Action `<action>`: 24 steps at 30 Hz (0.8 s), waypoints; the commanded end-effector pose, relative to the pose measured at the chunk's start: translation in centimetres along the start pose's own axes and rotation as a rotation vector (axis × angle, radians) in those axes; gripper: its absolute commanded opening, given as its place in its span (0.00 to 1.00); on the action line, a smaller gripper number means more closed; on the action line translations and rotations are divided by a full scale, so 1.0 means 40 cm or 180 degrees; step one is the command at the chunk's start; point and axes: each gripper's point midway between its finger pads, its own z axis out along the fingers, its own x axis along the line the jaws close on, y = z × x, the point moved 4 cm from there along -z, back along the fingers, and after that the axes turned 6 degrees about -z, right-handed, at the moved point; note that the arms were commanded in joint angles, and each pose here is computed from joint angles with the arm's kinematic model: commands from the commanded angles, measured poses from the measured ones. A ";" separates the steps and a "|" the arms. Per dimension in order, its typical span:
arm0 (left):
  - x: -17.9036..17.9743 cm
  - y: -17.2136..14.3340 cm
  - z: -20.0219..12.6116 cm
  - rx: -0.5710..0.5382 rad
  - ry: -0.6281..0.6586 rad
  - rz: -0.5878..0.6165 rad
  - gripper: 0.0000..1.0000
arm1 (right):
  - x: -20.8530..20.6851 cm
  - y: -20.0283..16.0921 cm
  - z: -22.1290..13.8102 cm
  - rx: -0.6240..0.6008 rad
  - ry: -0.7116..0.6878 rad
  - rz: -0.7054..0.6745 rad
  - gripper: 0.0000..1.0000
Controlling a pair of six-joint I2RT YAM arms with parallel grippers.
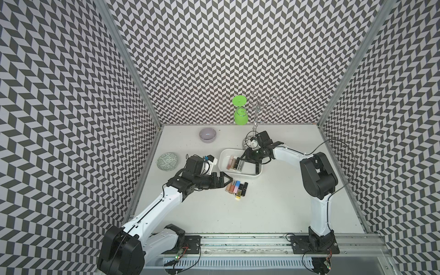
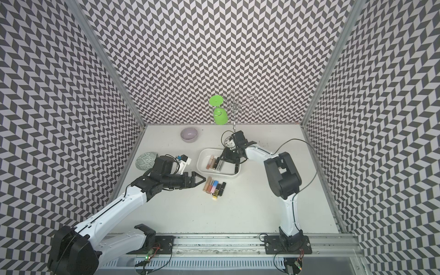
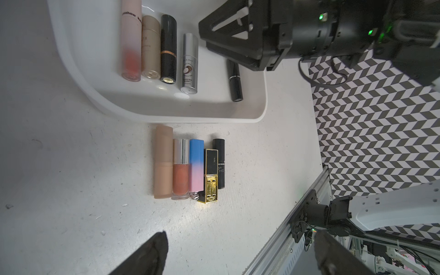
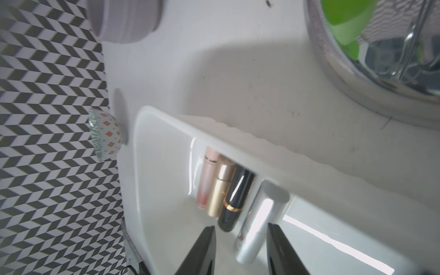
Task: Put the lipstick into the storage box
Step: Place the lipstick in the storage box.
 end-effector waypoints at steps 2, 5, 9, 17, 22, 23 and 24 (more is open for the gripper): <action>0.006 -0.011 0.011 -0.0001 -0.0027 -0.0039 0.99 | 0.102 0.021 -0.132 -0.0326 0.0251 -0.0264 0.40; 0.023 -0.033 0.025 0.0065 0.0097 -0.0035 0.99 | 0.123 -0.011 -0.189 -0.0397 0.0285 -0.0354 0.41; 0.054 -0.060 0.039 0.0113 0.0340 -0.0057 0.99 | 0.135 -0.062 -0.256 -0.0482 0.0278 -0.0454 0.42; 0.094 -0.057 0.062 0.0122 0.0630 -0.0136 0.99 | 0.142 -0.135 -0.333 -0.0580 0.0271 -0.0601 0.43; 0.115 -0.040 0.080 0.0177 0.0925 -0.0081 0.95 | 0.128 -0.168 -0.349 -0.0604 0.0256 -0.0636 0.44; 0.124 -0.038 0.086 0.0205 0.1020 -0.0073 0.94 | 0.128 -0.172 -0.352 -0.0606 0.0263 -0.0641 0.44; 0.130 -0.035 0.088 0.0219 0.1096 -0.0067 0.94 | 0.126 -0.174 -0.355 -0.0612 0.0264 -0.0643 0.44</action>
